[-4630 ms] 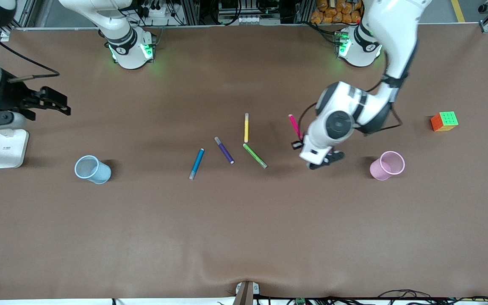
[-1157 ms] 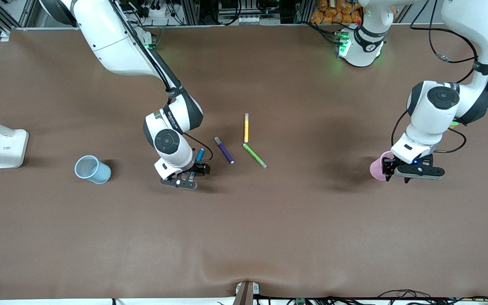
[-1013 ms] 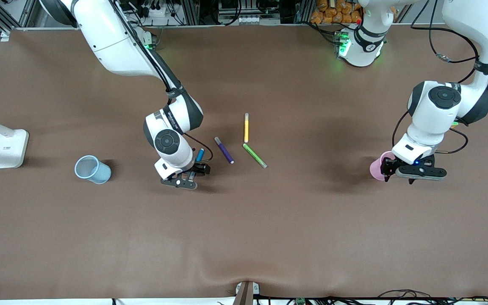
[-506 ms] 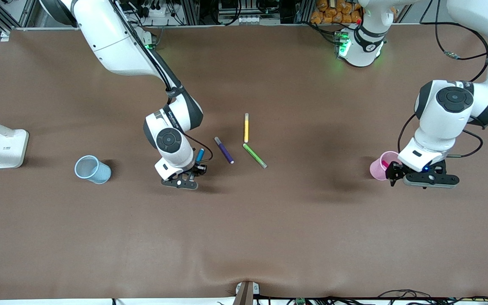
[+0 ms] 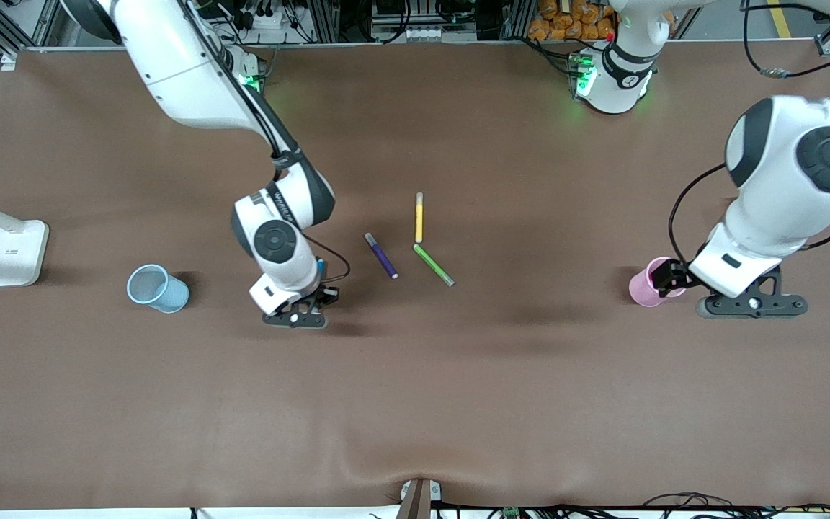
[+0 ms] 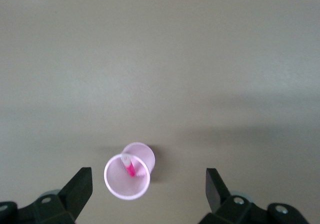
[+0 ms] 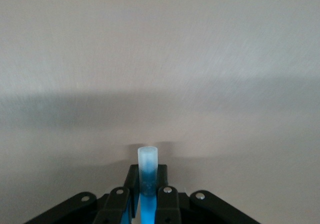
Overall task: Place pink and blue markers in matching cups
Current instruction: 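Drop the pink marker into the pink cup while the right gripper lifts, then carry the blue marker over the blue cup while the left gripper withdraws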
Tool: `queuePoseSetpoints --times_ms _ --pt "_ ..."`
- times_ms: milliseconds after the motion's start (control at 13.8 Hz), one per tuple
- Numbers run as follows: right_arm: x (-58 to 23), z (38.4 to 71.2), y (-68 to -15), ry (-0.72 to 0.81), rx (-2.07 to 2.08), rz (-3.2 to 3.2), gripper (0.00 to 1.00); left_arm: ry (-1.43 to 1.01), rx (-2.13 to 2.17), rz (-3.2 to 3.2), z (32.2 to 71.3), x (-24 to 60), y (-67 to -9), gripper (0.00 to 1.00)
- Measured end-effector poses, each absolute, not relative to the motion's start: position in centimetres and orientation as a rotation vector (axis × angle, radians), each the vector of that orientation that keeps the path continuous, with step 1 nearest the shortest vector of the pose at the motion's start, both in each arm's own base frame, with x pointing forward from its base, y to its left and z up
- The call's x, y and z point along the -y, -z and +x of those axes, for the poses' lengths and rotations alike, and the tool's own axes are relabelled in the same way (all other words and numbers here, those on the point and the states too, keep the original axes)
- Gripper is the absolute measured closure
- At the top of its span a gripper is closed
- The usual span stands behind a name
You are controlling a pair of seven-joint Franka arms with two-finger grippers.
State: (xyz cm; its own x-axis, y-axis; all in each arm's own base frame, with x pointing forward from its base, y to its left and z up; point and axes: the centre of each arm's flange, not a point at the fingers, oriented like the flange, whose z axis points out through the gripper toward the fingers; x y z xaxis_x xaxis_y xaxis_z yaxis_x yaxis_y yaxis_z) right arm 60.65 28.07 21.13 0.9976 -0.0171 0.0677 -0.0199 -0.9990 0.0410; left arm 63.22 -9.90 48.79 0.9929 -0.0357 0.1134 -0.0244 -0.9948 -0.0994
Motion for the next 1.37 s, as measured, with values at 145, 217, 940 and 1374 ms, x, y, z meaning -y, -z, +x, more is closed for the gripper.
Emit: queuePoseSetpoints --times_ms 145,217,940,1374 --pt "-24.9 62.6 -24.5 -0.163 -0.070 3.104 0.83 0.145 -0.042 -3.041 63.1 10.2 -50.4 0.00" --pt "-23.0 63.4 -26.1 -0.171 -0.134 3.097 0.83 0.132 -0.044 -3.040 63.0 10.4 -51.0 0.00" --pt "-6.5 65.2 -37.3 -0.128 -0.793 3.109 0.83 0.132 -0.039 -3.096 61.8 10.7 -56.2 0.00" --pt "-2.7 65.1 -38.8 -0.263 -1.181 3.084 0.83 0.122 -0.033 -3.097 60.9 10.4 -57.5 0.00"
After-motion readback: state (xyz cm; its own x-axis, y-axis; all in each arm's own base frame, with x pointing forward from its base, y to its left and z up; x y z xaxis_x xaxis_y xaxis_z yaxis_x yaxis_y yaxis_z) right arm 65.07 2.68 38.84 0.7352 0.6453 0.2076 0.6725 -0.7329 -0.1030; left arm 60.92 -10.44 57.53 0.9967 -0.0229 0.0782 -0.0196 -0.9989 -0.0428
